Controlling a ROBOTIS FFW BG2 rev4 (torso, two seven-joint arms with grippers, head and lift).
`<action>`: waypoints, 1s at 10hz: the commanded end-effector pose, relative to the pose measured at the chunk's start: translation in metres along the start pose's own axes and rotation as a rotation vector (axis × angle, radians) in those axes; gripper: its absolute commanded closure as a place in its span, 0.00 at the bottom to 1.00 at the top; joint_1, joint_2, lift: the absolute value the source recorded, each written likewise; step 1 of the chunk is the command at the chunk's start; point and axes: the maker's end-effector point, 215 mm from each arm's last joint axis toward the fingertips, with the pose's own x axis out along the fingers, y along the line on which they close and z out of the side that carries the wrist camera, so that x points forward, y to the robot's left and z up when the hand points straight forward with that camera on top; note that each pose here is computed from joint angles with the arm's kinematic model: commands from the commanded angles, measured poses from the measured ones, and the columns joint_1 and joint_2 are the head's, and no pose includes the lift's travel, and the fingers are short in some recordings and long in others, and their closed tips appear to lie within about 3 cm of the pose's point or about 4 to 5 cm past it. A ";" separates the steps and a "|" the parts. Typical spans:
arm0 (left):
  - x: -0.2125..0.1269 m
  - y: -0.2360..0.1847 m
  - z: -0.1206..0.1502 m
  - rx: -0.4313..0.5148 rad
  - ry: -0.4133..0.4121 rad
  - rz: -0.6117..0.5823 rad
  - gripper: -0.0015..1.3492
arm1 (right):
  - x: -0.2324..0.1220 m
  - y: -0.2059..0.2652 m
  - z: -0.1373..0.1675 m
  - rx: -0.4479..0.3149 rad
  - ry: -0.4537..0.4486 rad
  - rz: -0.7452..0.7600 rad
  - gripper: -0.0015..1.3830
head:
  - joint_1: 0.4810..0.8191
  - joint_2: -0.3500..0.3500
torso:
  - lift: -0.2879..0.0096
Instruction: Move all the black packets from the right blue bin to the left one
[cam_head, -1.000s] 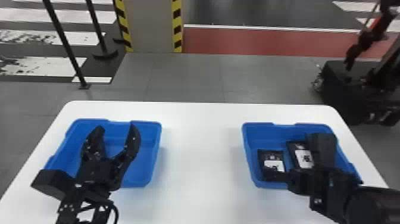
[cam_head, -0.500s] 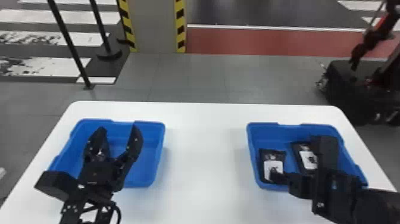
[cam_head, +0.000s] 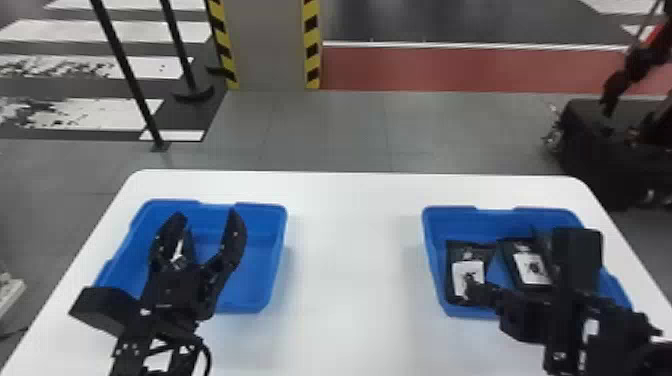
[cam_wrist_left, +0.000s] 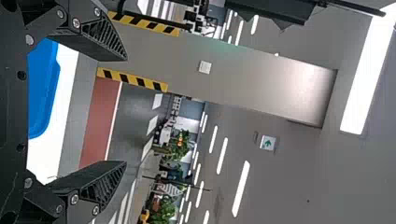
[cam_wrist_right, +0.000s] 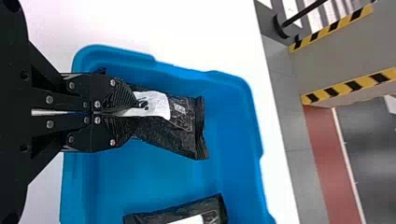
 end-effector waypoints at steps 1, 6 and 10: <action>0.000 0.001 0.002 0.002 -0.008 0.004 0.19 | -0.029 0.014 0.037 -0.038 -0.129 0.001 0.82 | 0.63 0.55 | 0.60; -0.001 0.010 0.010 0.011 -0.030 0.018 0.19 | -0.019 0.060 0.153 -0.142 -0.441 0.367 0.82 | 0.63 0.61 | 0.60; 0.012 -0.033 0.012 -0.280 -0.063 -0.031 0.19 | 0.034 0.073 0.183 -0.275 -0.368 0.654 0.82 | 0.63 0.62 | 0.60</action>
